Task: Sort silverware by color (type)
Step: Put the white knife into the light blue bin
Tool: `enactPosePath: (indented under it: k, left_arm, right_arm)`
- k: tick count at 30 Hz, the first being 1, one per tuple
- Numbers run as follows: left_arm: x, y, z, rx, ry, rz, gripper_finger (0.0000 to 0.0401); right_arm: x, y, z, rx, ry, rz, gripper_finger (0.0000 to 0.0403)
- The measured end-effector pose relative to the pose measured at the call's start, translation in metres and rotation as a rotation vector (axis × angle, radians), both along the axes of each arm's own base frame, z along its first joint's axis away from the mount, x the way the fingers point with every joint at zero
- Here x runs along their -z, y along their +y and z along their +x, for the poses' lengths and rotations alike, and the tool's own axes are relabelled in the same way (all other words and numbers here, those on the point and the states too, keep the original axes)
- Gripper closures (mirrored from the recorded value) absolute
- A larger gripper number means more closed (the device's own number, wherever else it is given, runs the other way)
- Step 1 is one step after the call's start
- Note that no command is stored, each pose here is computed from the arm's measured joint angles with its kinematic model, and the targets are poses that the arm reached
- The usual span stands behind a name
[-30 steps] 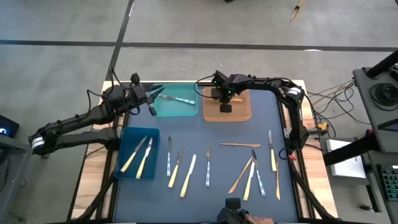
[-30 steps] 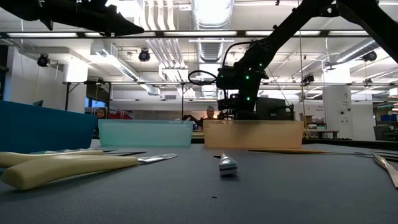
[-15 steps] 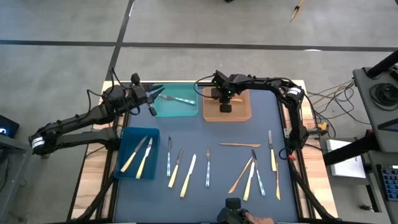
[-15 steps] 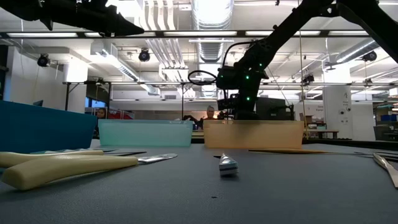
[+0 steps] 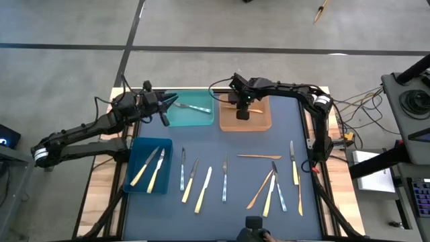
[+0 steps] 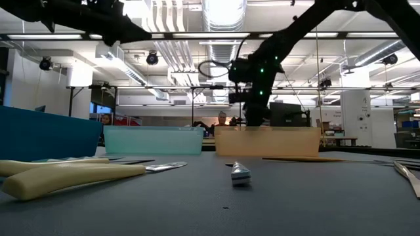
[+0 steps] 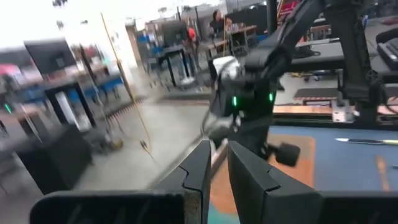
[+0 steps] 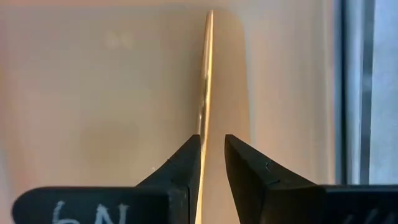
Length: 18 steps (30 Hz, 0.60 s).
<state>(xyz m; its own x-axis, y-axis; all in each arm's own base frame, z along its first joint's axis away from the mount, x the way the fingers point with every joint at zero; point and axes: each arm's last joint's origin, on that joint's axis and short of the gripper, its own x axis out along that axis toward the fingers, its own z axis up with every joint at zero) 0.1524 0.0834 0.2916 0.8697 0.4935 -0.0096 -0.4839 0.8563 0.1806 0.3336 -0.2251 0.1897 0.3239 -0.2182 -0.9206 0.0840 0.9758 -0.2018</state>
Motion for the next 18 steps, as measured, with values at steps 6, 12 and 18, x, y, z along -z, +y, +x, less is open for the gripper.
enactPosePath:
  k: [6, 12, 18]
  left_arm:
    - [0.011, 0.001, 0.003, -0.009, -0.001, -0.201, 0.0364]
    - [0.014, 0.002, 0.009, 0.052, -0.031, -0.295, 0.0364]
    - [0.019, 0.000, 0.017, 0.183, -0.011, -0.357, 0.0364]
  right_arm:
    - [-0.030, 0.026, 0.005, 0.009, -0.077, -0.008, 0.0344]
    - [-0.054, 0.057, 0.017, -0.011, -0.180, -0.018, 0.0344]
    - [-0.073, 0.098, 0.026, 0.011, -0.258, 0.038, 0.0344]
